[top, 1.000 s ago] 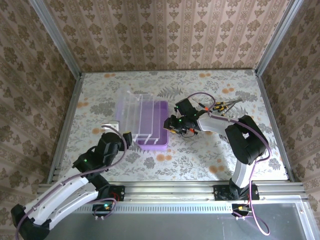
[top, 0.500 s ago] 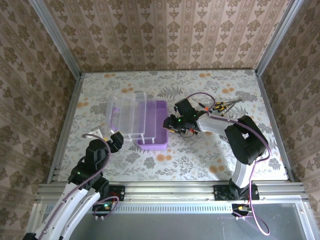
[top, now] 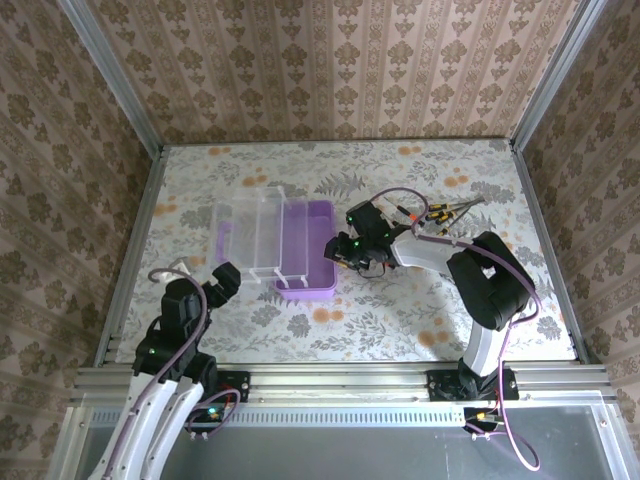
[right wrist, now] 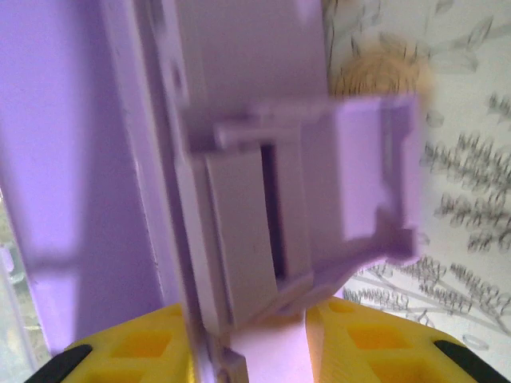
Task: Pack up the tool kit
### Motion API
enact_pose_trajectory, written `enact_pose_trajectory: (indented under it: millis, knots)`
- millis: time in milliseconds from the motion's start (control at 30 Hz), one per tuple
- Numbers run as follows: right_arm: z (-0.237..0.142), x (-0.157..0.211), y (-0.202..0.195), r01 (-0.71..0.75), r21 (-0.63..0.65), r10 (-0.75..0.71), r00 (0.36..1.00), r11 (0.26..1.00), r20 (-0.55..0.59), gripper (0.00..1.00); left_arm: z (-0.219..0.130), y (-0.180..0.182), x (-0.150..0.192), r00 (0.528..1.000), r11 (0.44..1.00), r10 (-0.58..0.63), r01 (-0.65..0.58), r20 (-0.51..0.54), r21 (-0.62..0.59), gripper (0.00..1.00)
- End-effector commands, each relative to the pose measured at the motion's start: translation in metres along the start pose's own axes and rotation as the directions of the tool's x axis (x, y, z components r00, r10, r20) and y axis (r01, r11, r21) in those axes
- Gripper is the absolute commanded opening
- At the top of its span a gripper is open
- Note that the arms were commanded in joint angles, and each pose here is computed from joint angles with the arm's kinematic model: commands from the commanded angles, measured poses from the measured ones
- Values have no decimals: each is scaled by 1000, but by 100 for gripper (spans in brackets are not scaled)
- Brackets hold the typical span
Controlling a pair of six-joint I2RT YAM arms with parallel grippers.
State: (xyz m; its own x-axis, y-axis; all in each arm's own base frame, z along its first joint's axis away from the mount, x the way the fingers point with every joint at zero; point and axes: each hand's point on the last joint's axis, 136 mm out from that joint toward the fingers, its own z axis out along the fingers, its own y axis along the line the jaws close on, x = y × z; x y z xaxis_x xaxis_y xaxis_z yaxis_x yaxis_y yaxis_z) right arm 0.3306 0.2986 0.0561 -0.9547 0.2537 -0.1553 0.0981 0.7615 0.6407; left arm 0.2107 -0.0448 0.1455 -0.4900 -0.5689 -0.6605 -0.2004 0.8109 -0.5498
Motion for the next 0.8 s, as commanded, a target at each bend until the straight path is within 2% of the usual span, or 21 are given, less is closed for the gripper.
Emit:
enact_pose_trajectory:
  millis: [0, 67, 167, 367, 500, 600, 667, 767]
  knots:
    - [10, 21, -23, -28, 86, 32, 998, 996, -50, 37, -12, 17, 6, 998, 993, -26, 19, -64, -112, 100]
    - [11, 23, -23, -28, 86, 32, 998, 996, -50, 37, -19, 18, -5, 999, 990, -37, 33, -30, -140, 100]
    - [11, 22, -25, -33, 96, 37, 999, 995, -35, 37, -22, 8, -17, 1000, 993, -20, 18, -8, -119, 100]
    - [8, 23, -21, -50, 79, 51, 999, 996, -12, 37, -22, -21, -31, 999, 998, 13, -16, -40, -57, 100]
    - [4, 28, -13, -90, 24, 90, 996, 996, 3, 38, -14, -48, -45, 991, 995, 96, -98, -90, -17, 100]
    - [-5, 29, -2, -86, -20, 86, 996, 996, 1, 43, -4, -74, -59, 978, 986, 165, -163, -131, 24, 100]
    - [-19, 23, 10, 5, -19, -6, 1000, 1000, -25, 52, 1, -97, -71, 969, 976, 209, -200, -129, 80, 100]
    - [-43, 12, 16, 132, 49, -129, 990, 990, -48, 59, 7, -123, -90, 968, 964, 235, -221, -92, 145, 100]
